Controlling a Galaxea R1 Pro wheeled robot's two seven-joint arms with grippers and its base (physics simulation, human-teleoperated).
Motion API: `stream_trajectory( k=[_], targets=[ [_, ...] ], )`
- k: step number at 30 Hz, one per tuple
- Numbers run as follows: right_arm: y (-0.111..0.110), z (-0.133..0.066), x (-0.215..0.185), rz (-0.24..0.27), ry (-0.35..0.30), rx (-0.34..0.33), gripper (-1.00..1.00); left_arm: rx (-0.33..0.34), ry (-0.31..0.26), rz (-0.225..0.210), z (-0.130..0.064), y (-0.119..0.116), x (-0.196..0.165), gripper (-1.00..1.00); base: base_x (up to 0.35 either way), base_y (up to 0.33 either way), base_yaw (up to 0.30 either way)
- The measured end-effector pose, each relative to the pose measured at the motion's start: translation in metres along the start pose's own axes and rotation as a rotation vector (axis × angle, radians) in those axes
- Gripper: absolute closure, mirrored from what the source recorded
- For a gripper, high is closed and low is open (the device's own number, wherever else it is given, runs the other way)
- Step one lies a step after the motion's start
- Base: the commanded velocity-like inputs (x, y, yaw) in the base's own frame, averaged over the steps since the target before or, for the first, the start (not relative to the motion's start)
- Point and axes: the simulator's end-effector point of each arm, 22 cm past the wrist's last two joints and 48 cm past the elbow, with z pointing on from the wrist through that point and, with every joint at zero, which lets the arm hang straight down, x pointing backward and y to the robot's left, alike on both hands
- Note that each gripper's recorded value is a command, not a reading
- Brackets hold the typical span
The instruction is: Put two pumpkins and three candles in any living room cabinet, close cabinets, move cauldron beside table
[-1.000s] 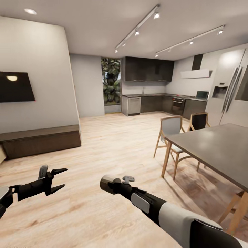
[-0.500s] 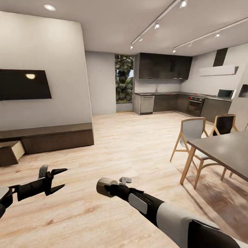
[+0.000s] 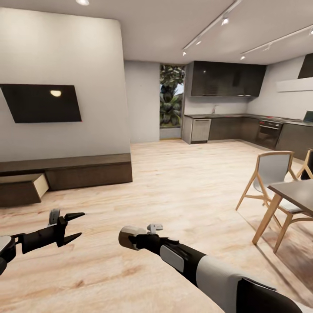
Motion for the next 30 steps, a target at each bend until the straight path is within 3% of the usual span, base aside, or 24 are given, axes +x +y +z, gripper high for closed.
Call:
stream_trajectory(
  k=[18, 30],
  targets=[
    [-0.007, 0.006, 0.007, 0.015, 0.005, 0.004, 1.0, -0.017, 0.007, -0.016, 0.005, 0.012, 0.0, -1.0, 0.259, 0.24, 0.144],
    [-0.007, 0.007, 0.004, 0.014, -0.018, 0.002, 1.0, -0.022, 0.008, -0.02, 0.006, 0.015, 0.0, -1.0, 0.259, 0.241, 0.02]
  ],
)
